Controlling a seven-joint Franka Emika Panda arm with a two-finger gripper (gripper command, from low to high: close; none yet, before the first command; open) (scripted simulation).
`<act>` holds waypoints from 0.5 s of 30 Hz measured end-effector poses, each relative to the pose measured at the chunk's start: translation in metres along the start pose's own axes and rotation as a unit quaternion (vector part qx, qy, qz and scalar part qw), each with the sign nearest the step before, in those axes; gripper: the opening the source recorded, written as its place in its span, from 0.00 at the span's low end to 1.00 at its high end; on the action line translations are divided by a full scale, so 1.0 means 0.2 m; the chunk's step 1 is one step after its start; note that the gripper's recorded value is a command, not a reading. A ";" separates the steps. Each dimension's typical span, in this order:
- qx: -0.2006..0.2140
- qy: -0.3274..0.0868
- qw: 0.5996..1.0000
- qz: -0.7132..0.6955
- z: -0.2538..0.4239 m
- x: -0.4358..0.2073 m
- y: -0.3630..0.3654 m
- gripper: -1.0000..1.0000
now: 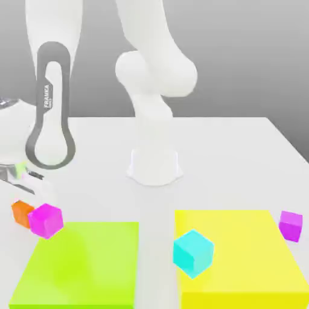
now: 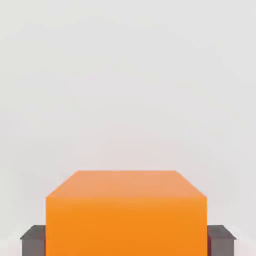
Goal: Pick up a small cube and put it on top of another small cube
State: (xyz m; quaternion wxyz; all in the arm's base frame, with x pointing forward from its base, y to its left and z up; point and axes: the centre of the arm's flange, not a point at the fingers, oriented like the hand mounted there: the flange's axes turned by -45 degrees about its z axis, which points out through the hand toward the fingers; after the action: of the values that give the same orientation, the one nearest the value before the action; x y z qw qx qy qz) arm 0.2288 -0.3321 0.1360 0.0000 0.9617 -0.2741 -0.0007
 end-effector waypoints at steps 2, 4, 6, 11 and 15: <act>0.000 0.000 1.000 0.000 0.02 0.00 0.00 0.00; 0.000 0.000 1.000 0.000 -0.04 0.00 0.00 0.00; 0.000 0.000 1.000 0.000 -0.13 0.01 0.00 0.00; 0.001 0.000 0.999 -0.038 -0.38 0.06 -0.10 0.00; 0.001 0.000 0.992 -0.127 -0.58 0.15 -0.34 0.00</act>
State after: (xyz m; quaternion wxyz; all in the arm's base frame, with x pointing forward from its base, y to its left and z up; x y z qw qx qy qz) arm 0.2905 -0.2913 0.2522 -0.0010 0.9887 -0.1502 0.0001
